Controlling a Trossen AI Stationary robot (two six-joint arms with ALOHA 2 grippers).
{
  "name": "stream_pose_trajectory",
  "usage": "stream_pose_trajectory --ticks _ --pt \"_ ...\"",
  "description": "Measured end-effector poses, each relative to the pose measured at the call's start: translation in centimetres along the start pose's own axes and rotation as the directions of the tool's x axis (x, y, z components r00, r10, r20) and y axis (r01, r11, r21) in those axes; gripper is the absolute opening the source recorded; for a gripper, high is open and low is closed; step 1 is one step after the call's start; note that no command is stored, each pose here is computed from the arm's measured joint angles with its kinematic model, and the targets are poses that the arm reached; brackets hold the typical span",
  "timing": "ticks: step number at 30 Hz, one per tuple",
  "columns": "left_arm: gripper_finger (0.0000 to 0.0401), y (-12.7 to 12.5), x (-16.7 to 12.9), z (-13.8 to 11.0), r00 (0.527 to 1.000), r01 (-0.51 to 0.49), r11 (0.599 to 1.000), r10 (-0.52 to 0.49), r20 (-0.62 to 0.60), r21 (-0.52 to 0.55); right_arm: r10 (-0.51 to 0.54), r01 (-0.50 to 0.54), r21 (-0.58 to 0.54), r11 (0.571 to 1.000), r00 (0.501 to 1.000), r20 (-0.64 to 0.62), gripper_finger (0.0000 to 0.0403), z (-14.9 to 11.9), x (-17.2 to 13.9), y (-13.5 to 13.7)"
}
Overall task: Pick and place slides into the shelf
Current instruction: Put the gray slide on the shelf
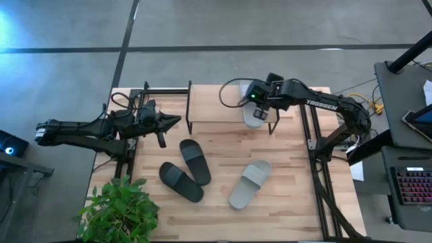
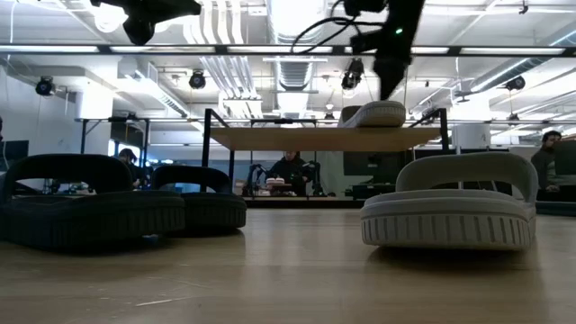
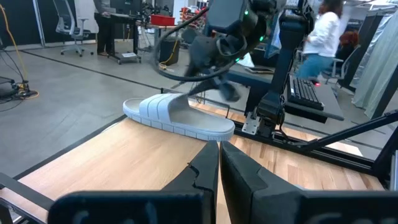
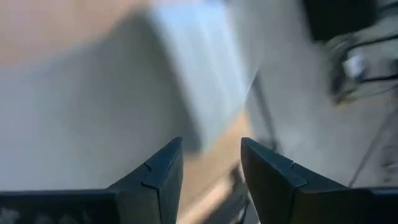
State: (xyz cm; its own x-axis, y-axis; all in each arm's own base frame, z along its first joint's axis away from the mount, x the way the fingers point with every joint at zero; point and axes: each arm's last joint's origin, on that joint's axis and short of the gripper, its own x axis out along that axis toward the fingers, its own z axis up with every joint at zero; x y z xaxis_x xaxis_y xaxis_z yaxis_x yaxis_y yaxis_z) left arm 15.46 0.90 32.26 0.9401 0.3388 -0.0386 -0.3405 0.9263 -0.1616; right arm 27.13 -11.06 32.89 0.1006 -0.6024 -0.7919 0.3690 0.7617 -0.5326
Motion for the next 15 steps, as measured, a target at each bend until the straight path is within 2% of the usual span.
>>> stream_pose_trajectory --ticks 3,7,9,12,13,15 --pt "0.0002 0.0 0.0 0.0 1.000 0.002 1.000 -0.002 -0.001 0.000 0.137 -0.135 0.024 0.991 0.986 -0.096 0.0146 -1.6 -0.5 -0.1" --pt "0.0002 0.0 0.0 0.0 1.000 0.003 1.000 -0.003 -0.002 0.001 0.250 -0.241 0.087 0.967 0.963 -0.106 0.0132 -2.7 -0.8 0.1" --pt "0.0002 0.0 0.0 0.0 1.000 0.003 1.000 -0.003 -0.003 0.002 0.344 -0.330 0.130 0.935 0.933 -0.109 0.0125 -2.9 -1.0 0.3" --pt "0.0002 0.0 0.0 -0.1 1.000 0.003 1.000 -0.003 -0.005 0.002 0.503 -0.481 0.174 0.859 0.856 -0.121 0.0117 -3.1 -1.5 1.2" --pt "0.0002 0.0 0.0 -0.1 1.000 0.003 1.000 -0.003 -0.005 0.002 0.526 -0.505 0.167 0.847 0.842 -0.119 0.0115 -3.0 -1.8 1.7" --pt "0.0002 0.0 0.0 -0.1 1.000 0.003 1.000 -0.003 -0.005 0.002 0.528 -0.519 0.099 0.849 0.842 -0.115 0.0114 -3.0 -2.7 3.2"
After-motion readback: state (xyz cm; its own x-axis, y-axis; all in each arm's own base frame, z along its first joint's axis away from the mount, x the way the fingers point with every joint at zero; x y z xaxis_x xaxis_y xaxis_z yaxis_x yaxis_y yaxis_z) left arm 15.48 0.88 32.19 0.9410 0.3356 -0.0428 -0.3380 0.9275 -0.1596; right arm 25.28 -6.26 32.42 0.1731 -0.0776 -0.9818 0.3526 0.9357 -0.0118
